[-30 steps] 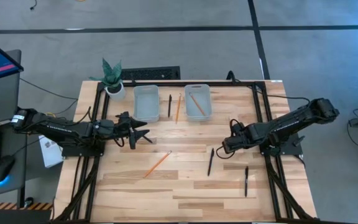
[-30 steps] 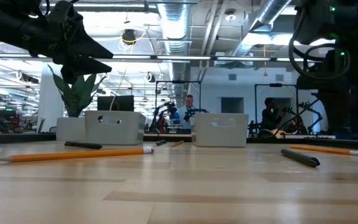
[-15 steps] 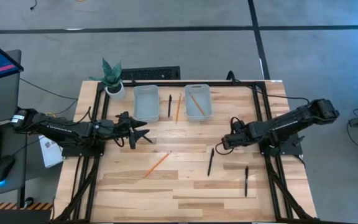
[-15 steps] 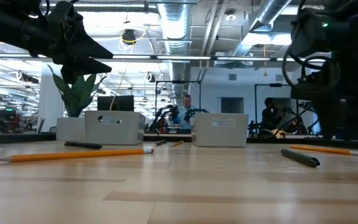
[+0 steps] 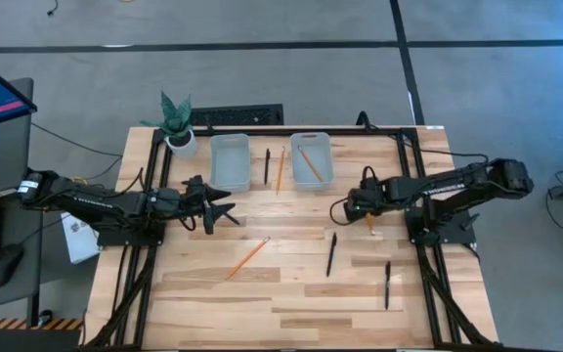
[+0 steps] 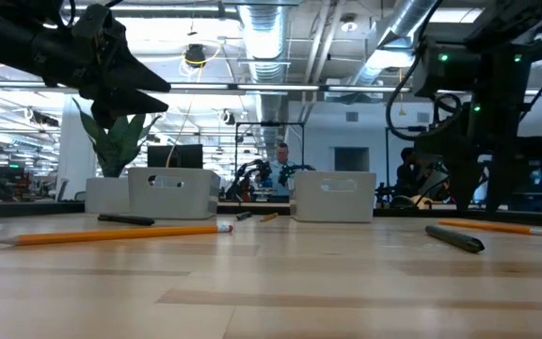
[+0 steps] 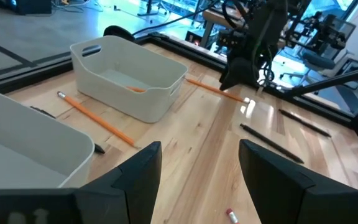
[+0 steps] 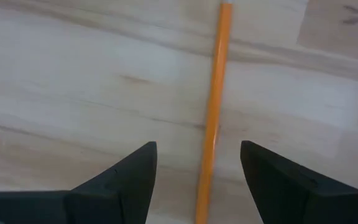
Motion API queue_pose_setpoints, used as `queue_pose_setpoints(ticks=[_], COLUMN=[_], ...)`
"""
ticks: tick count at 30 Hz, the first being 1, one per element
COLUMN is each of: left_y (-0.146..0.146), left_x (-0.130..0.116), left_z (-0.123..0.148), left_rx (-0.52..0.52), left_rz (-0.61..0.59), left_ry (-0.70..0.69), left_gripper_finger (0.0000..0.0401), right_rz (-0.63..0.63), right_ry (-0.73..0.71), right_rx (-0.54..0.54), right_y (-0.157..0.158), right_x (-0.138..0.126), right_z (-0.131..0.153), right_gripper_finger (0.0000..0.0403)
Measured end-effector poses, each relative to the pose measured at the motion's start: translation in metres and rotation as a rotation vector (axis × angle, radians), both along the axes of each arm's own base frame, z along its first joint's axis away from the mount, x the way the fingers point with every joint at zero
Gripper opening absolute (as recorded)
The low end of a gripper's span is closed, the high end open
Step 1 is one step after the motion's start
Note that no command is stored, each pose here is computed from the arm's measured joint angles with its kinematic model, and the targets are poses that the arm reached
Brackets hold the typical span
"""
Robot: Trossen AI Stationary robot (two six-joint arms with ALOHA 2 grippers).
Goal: Sort pens & pencils
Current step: Put the orange pencil into the right gray bin
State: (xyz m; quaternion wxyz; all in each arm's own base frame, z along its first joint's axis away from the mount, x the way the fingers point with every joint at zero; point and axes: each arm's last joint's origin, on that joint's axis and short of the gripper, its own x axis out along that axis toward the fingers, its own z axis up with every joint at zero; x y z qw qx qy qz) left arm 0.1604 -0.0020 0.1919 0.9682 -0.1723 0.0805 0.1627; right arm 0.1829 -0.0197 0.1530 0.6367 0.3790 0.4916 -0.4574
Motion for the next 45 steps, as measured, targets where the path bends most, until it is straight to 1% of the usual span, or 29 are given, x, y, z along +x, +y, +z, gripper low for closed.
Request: queue_pose_setpoints(ticks=[6,11,15,35,45], left_y=[0.0,0.0,0.0,0.0,0.0], left_x=[0.0,0.0,0.0,0.0,0.0], left_z=[-0.001,-0.001,-0.001,-0.001,-0.001], left_rx=[0.001,0.0,0.0,-0.002,-0.002], left_rz=[0.007,0.007,0.007,0.008,0.008], left_ry=[0.012,0.011,0.011,0.011,0.014], left_gripper_finger=[0.0206,0.0206,0.0206,0.0206,0.0206], right_rz=[-0.005,-0.006,-0.006,-0.01,-0.01], right_ry=[0.003,0.004,0.005,0.009,0.114], right_rx=[0.022,0.025,0.026,0.042,0.051], right_y=[-0.007,-0.008,-0.008,-0.008,-0.009], right_x=[-0.001,-0.001,-0.001,-0.001,0.007], right_z=[0.0,0.0,0.0,-0.001,-0.022], right_gripper_finger=[0.0239,0.0222,0.0215,0.0214,0.0216])
